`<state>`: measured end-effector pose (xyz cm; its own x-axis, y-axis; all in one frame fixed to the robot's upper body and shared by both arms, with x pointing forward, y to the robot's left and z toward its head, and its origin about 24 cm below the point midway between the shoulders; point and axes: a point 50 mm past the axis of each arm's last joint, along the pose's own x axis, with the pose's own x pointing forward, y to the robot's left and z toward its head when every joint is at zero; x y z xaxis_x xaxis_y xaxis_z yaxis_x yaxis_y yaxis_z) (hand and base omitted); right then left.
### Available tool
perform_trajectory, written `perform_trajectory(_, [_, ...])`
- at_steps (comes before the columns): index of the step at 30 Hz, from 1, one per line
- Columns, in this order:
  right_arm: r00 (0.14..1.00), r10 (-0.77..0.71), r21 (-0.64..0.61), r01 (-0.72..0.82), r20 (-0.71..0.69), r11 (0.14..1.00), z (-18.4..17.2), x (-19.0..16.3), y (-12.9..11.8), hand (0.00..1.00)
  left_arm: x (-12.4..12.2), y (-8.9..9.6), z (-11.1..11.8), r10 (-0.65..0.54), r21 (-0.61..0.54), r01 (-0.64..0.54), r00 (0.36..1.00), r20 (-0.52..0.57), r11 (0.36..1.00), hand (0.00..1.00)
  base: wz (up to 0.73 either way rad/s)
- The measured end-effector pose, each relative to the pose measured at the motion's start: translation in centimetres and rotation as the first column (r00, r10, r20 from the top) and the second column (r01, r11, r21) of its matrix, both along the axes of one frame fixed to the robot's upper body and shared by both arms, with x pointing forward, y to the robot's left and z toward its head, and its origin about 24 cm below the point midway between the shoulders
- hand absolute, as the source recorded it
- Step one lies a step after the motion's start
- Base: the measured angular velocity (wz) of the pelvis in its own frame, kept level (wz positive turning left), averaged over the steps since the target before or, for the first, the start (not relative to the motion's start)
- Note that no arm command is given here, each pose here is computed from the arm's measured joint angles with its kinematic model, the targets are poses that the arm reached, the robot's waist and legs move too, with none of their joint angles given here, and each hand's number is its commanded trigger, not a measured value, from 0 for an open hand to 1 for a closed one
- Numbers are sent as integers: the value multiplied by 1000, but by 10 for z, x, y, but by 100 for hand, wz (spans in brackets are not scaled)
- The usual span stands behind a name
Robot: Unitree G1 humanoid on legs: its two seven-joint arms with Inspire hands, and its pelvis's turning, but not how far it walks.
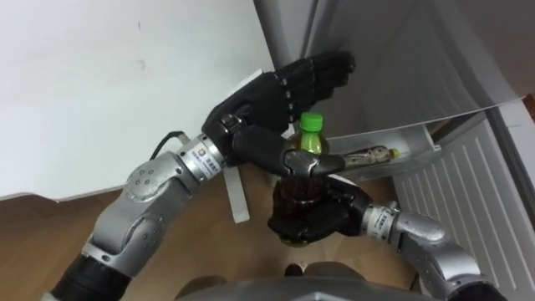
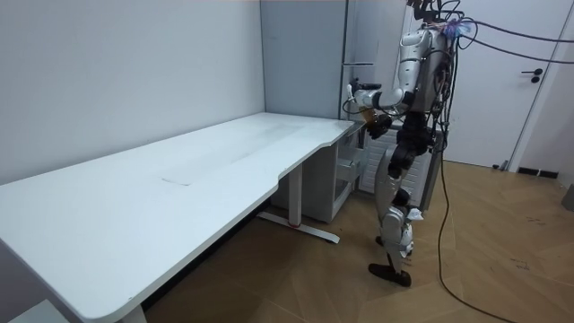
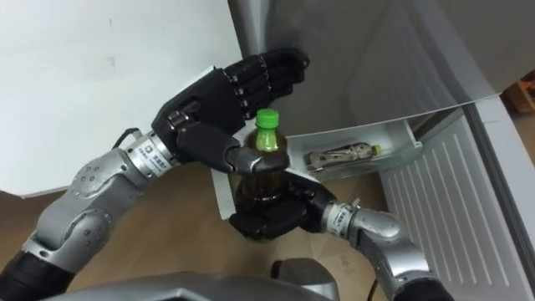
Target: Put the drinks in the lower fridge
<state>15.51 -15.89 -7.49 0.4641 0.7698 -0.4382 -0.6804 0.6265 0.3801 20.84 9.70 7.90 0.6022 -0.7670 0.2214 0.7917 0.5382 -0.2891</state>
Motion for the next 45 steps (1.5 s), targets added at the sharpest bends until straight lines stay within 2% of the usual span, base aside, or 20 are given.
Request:
perform_trajectory(3, [998, 37, -57, -40, -48, 998, -7, -8, -1, 100, -3, -4, 28, -33, -157, 47, 996, 88, 987, 0, -4])
perform_trajectory(5, [997, 42, -69, -47, -68, 996, -10, -14, -1, 100, -1, -5, 37, -50, -220, 71, 994, 98, 973, 0, -8])
perform_trajectory(7, [996, 45, -77, -50, -76, 996, -10, -15, -1, 100, -2, -3, 45, -58, -230, 85, 991, 121, 969, 0, -3])
perform_trajectory(13, [998, -9, -93, 2, -69, 996, -10, -14, -7, 100, 0, 11, 94, -40, -430, 170, 955, 295, 887, 0, 1])
perform_trajectory(17, [994, -79, -110, 70, -80, 991, -12, -20, -18, 100, 7, 38, 118, 48, -551, 171, 932, 360, 817, 0, 7])
perform_trajectory(21, [983, -144, -149, 127, -113, 981, -16, -35, -34, 100, -4, 69, 145, 198, -619, 157, 863, 465, 770, 0, 3])
perform_trajectory(26, [968, -208, -173, 182, -142, 968, -20, -47, -39, 100, -9, 105, 154, 371, -697, 69, 806, 460, 714, 0, 4])
perform_trajectory(29, [968, -223, -181, 201, -114, 963, -16, -43, -44, 100, -9, 133, 152, 472, -786, 4, 797, 376, 619, 0, 10])
perform_trajectory(31, [966, -238, -182, 218, -99, 959, -13, -42, -48, 100, -6, 151, 145, 547, -820, -89, 784, 292, 565, 0, 11])
perform_trajectory(32, [963, -254, -188, 233, -96, 954, -12, -42, -50, 100, -5, 163, 136, 589, -840, -162, 779, 214, 519, 0, 0])
perform_trajectory(33, [960, -265, -189, 244, -95, 951, -12, -42, -52, 100, -7, 175, 125, 635, -849, -249, 762, 125, 465, 0, 3])
perform_trajectory(34, [959, -266, -189, 245, -96, 951, -12, -43, -53, 100, -9, 181, 119, 659, -851, -290, 747, 84, 438, 0, 7])
perform_trajectory(36, [959, -266, -193, 244, -101, 950, -13, -45, -53, 100, -15, 199, 101, 719, -854, -405, 693, -53, 328, 0, 10])
perform_trajectory(37, [960, -263, -198, 240, -100, 950, -12, -45, -54, 100, -17, 203, 98, 729, -849, -431, 680, -84, 305, 0, 10])
perform_trajectory(40, [962, -257, -223, 231, -96, 947, -12, -46, -57, 100, -19, 222, 73, 747, -814, -554, 614, -256, 176, 0, 3])
perform_trajectory(43, [959, -265, -236, 237, -94, 942, -10, -46, -58, 100, -16, 239, 37, 722, -727, -686, 517, -460, 28, 0, 2])
perform_trajectory(45, [957, -276, -249, 247, -86, 937, -9, -44, -58, 100, -22, 251, -6, 666, -577, -809, 370, -648, -113, 0, -2])
